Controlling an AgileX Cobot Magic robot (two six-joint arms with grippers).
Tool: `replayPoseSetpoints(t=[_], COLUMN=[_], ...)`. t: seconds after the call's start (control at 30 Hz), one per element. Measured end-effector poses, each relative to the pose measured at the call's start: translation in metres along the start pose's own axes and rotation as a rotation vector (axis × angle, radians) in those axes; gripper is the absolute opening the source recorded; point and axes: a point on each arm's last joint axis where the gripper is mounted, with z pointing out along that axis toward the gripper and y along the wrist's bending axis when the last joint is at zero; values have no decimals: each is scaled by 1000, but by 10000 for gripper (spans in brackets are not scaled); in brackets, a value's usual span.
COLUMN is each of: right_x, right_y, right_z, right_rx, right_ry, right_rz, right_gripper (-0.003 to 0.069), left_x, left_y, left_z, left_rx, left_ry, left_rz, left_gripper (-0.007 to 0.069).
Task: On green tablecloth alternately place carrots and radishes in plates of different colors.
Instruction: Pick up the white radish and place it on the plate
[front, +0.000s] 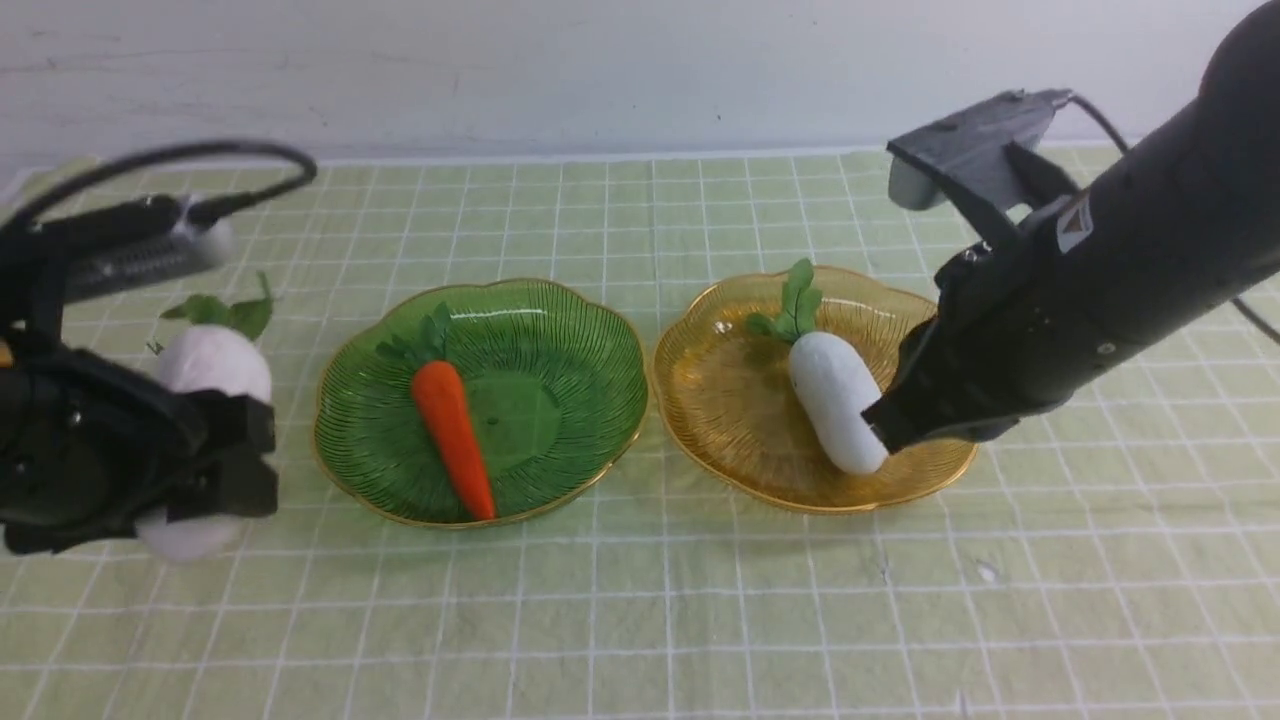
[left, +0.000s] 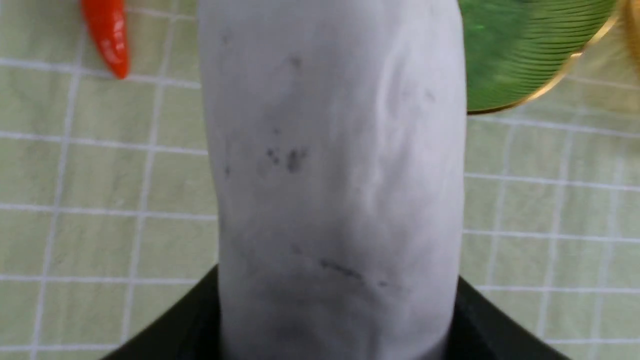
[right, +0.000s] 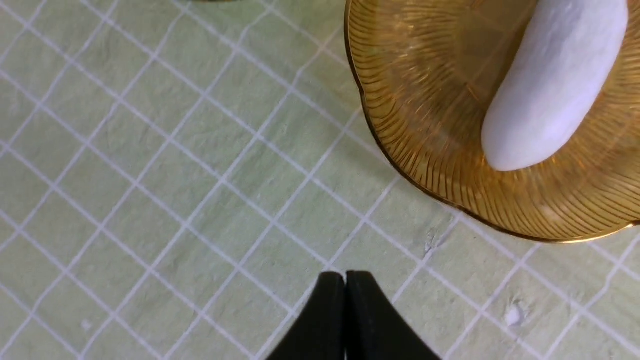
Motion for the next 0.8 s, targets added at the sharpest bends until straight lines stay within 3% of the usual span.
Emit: replayPoseSetpoints(t=[0.13, 0.3, 0.47, 0.6, 0.8], right_x=[10, 27, 60, 81, 112], right_y=[2, 8, 20, 26, 25], right_z=[-39, -93, -154, -177, -172], right_rx=[63, 136, 185, 206, 277], right_ry=[-52, -176, -323, -410, -448], right_rz=[-28, -23, -5, -15, -40], right_gripper=[-15, -15, -15, -15, -15], left_x=[-13, -22, -40, -57, -80], left_y=[-20, -45, -94, -132, -175], left_z=[15, 36, 69, 102, 155], left_rx=[134, 190, 237, 265, 298], left_ry=[94, 170, 207, 218, 193], left_rz=[-11, 25, 133, 194, 241], left_gripper=[412, 412, 412, 412, 412])
